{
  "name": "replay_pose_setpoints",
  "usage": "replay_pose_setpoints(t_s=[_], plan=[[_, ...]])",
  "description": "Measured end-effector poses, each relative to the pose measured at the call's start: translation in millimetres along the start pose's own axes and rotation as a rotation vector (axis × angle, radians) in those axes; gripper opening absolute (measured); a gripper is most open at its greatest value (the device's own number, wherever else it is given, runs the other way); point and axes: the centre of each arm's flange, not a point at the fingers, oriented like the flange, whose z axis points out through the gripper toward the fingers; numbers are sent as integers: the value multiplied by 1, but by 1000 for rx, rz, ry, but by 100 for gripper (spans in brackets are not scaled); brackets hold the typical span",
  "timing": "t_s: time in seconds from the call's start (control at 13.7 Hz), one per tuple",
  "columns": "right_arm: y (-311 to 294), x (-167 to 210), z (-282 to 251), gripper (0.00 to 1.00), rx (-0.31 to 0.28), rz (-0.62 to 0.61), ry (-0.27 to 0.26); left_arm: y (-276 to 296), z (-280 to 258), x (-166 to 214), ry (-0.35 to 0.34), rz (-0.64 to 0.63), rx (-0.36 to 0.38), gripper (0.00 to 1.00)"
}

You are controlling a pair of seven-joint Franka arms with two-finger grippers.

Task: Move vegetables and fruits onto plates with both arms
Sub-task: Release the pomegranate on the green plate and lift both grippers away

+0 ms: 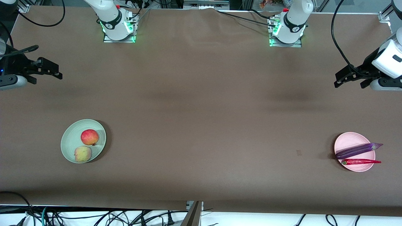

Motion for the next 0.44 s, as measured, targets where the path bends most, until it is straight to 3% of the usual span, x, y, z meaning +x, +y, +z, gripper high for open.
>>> replay_pose_setpoints(t_s=[0.44], plan=[[-12,-2,2,100,-50,56,-28,5,1,10,-32,57,22,100]])
